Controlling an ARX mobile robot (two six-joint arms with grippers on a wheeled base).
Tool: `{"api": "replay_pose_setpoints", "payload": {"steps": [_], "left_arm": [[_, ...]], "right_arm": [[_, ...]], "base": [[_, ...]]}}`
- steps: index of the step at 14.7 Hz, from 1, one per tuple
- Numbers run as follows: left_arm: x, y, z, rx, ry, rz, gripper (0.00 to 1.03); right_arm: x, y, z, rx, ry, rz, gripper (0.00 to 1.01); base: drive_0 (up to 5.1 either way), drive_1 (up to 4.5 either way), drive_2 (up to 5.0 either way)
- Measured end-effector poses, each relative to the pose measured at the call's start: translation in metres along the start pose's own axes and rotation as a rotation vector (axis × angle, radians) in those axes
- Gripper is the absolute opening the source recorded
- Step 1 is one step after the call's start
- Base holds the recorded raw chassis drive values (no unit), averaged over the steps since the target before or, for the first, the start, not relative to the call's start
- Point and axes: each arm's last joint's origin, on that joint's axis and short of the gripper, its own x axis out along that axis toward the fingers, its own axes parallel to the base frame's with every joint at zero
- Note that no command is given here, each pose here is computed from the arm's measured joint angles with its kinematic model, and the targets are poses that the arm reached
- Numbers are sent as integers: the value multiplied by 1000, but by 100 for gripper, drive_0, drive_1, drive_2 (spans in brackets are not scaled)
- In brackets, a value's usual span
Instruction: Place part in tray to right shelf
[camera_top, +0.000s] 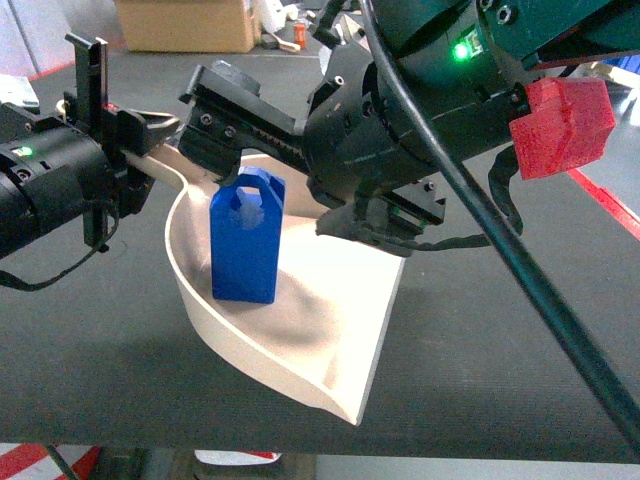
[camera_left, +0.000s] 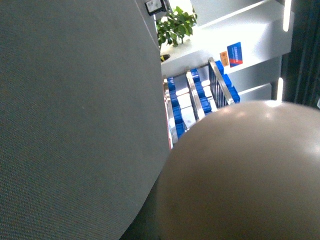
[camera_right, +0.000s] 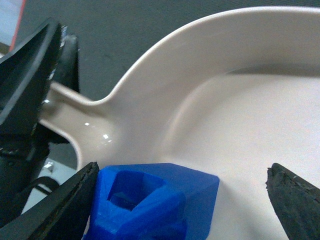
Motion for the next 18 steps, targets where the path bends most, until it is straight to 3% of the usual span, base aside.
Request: {"api": "replay_pose_setpoints", "payload": {"steps": [3,6,8,9,11,12,13,15,16,17,18], "left_arm": [[0,0,0,0,0,0,13],[0,-1,0,-2,-35,1,13],[1,-3,-1,-62,-320,76,13],[0,-2,2,-99,-406,104,13],[-2,0,6,-151,-431,101,13],[-3,1,5,-167,-423,101,13],[-5,-4,-1,-170,-387,91,13],[-7,-24,-8,-169,-318,26,13],[-8,-36,-10,-169,-300,-15,13],[-10,-44,-14,-170,-270,-43,13],[-14,-42,-18,-170,-250,-32,13]], "right_arm": [[-12,-12,15,-8,-73,-13,98],[-69,-5,38,-51,-242,45,98],[-115,-2,47,-63,-354,85,98],[-131,-4,45,-67,-380,94,98],[-167,-19,37,-98,-467,95,98],[-180,-29,29,-120,-500,76,98],[-189,-42,18,-116,-505,45,98],[-199,-70,-10,-143,-520,-110,98],[-202,-78,-25,-171,-516,-180,98],[-207,-83,-40,-221,-519,-236,98],[-215,-85,-58,-291,-532,-302,98]], "base": [[0,0,0],[0,0,0],[0,0,0],[0,0,0],[0,0,0],[0,0,0],[0,0,0],[0,0,0],[0,0,0],[0,0,0],[0,0,0]]}}
